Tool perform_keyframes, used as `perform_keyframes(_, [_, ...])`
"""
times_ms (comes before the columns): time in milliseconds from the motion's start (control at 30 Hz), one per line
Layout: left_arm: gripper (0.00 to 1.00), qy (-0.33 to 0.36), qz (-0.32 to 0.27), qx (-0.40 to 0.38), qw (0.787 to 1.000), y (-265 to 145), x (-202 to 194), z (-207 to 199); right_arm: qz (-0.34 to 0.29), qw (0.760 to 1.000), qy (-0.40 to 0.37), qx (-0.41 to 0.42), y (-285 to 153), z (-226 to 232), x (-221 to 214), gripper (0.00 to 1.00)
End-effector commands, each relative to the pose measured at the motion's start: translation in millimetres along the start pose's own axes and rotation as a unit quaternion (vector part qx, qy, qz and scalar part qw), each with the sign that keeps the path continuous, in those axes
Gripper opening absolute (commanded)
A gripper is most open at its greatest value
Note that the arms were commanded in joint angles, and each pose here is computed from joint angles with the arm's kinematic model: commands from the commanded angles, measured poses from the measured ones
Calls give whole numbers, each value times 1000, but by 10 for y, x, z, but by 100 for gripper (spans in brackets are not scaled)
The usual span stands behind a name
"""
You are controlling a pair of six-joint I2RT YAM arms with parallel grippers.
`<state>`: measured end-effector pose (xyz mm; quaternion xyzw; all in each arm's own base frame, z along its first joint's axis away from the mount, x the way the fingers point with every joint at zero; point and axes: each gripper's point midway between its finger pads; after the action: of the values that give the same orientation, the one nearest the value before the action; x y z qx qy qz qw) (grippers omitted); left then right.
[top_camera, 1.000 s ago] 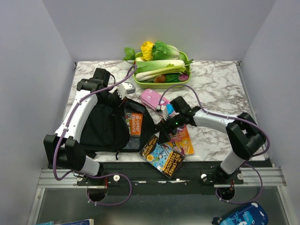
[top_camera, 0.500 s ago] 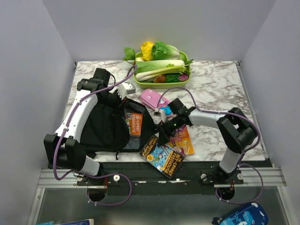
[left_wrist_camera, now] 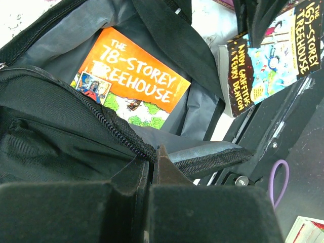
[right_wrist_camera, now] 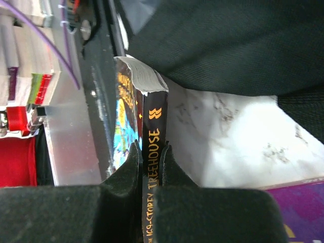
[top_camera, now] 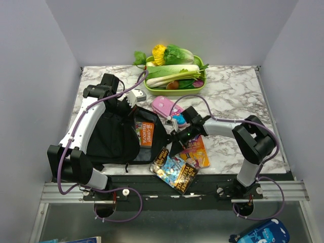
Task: Pack the student bag
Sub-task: Pick up the book from the center of the board, then place the book in the student bag.
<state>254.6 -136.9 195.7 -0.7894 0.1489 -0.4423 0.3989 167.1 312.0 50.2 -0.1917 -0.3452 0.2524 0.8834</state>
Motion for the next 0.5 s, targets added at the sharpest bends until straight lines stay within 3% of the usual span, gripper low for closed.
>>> perform_keyframes(0, [0, 7, 0, -4, 1000, -65, 39, -62, -57, 994, -71, 60, -189, 422, 357, 0])
perform_keyframes(200, [0, 8, 0, -6, 1000, -76, 49, -72, -93, 981, -132, 106, -387, 761, 626, 1])
perform_keyframes(467, [0, 10, -2, -19, 1000, -109, 90, -171, -117, 989, -88, -8, -298, 181, 1394, 1])
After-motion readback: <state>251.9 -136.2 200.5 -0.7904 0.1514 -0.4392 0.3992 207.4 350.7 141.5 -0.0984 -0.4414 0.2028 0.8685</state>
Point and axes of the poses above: each gripper's point midway between its finger pads, its own y axis out along the fingers, its own z axis along the line the jaws close on, x = y × z, and after that the axes turned 5 degrees about -y, right-handed
